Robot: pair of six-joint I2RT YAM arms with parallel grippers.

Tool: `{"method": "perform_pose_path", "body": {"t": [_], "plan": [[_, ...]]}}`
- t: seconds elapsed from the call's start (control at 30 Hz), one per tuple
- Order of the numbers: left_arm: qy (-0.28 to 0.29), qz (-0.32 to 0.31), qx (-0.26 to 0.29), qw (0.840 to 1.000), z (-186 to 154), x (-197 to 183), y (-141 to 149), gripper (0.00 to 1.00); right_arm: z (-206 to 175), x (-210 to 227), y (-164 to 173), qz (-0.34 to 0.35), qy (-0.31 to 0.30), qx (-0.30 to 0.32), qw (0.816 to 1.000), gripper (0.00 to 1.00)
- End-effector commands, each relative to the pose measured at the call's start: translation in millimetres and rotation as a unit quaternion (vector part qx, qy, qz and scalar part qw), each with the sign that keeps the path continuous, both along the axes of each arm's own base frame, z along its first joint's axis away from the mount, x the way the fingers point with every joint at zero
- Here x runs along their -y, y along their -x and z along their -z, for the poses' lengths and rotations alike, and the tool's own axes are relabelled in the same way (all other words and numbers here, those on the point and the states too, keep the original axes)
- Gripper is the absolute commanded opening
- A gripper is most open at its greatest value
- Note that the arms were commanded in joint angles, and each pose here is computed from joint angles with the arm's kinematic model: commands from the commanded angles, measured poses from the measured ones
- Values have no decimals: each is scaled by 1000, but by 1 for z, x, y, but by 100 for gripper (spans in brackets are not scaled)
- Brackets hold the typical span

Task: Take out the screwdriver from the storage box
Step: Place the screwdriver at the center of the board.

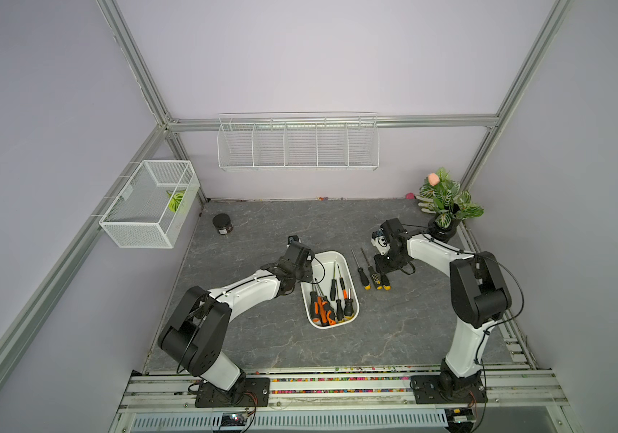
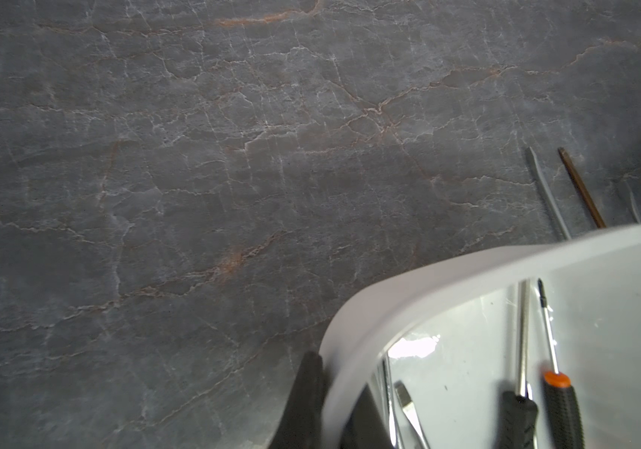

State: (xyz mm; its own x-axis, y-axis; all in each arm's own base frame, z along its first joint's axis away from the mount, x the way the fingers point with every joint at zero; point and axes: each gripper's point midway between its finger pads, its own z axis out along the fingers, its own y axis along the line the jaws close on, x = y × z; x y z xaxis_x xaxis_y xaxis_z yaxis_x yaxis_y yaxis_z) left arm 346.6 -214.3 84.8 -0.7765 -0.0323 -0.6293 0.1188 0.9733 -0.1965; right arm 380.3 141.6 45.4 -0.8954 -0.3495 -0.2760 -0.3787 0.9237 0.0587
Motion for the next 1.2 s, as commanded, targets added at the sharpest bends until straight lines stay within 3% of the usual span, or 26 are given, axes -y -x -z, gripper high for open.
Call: {"method": "perform_pose_path", "body": {"t": [0.0,0.3,0.53,0.9,1.17], "plan": [[-7,0,14,1000,-2,0,-8,0,-30,-15,11,-18,-11,26,999,42],[-9,-2,15,1000,-3,-1,-7,0,-62,-61,70,-63,-2,64,996,41],[-9,-2,14,1000,-2,-1,-7,0,-85,-107,106,-83,-93,75,989,42],[-6,-2,13,1000,-2,1,-9,0,-62,-166,122,-138,-96,35,985,42],[-6,-2,13,1000,-1,1,-9,0,-39,-180,108,-144,-79,12,986,42]]}}
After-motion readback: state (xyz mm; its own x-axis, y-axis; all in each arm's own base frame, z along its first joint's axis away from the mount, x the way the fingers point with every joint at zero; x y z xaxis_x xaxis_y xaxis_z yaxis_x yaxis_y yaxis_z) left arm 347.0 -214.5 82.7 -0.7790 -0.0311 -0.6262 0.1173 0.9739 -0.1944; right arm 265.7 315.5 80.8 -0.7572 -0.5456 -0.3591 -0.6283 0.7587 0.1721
